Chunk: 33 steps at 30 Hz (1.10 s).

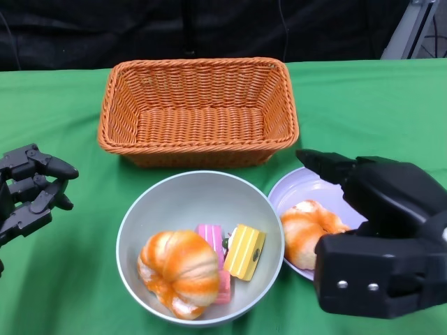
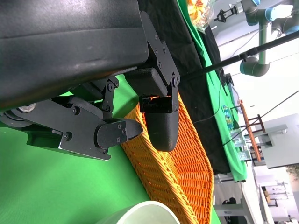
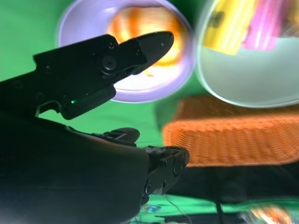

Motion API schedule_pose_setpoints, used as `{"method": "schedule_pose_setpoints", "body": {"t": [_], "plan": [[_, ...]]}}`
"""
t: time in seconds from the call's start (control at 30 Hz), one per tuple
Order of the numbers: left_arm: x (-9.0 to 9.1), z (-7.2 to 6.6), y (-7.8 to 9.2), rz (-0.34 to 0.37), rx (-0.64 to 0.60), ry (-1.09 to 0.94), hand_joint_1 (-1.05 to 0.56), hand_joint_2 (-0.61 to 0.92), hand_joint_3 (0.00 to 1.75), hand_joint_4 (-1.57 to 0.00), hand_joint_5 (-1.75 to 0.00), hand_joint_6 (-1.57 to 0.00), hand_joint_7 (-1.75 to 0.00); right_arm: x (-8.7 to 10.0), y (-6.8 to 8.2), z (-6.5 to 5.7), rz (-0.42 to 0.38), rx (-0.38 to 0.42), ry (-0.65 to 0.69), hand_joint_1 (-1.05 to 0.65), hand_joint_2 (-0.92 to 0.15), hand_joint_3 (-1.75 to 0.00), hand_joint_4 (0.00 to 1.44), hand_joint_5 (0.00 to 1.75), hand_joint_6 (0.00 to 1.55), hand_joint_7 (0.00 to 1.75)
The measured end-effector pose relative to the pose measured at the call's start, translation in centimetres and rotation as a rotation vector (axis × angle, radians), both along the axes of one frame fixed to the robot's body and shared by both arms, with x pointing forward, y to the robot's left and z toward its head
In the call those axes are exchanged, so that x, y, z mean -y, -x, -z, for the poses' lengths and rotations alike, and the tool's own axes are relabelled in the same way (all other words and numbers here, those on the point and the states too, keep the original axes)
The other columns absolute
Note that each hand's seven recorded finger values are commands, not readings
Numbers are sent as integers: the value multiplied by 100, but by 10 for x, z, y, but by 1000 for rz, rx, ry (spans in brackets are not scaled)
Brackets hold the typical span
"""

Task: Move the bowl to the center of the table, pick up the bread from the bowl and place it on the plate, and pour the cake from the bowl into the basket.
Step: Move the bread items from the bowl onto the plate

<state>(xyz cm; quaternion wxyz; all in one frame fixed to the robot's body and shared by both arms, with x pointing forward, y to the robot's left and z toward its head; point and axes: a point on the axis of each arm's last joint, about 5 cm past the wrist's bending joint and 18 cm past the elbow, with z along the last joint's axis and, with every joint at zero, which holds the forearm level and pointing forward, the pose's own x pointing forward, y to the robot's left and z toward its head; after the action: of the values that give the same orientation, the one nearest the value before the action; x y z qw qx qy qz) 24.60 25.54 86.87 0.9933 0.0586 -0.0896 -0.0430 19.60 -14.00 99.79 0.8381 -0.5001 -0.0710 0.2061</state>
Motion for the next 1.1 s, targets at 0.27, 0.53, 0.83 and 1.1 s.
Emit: {"method": "schedule_pose_setpoints", "body": {"t": [0.27, 0.53, 0.83, 1.1], "plan": [[0, 1, 0, 1, -6, 0, -3, 87, 51, -77, -146, -83, -106, 5, 11, -9, -93, 32, -190, -59, -91, -1, 58, 16, 41, 5], [1, 2, 0, 5, -18, -5, -3, 88, 50, -76, -147, -83, -105, -7, 17, -8, -231, 83, -387, -62, -89, 0, 64, 14, 46, 4], [1, 3, 1, 9, -21, -9, -3, 88, 51, -74, -150, -81, -107, -12, 14, -5, -255, 68, -395, -61, -89, 0, 65, 11, 47, 2], [5, 2, -1, 22, -15, -18, -3, 88, 51, -75, -149, -81, -109, -41, -10, 14, -336, -51, -322, -68, -92, -2, 63, 7, 45, 1]]}}
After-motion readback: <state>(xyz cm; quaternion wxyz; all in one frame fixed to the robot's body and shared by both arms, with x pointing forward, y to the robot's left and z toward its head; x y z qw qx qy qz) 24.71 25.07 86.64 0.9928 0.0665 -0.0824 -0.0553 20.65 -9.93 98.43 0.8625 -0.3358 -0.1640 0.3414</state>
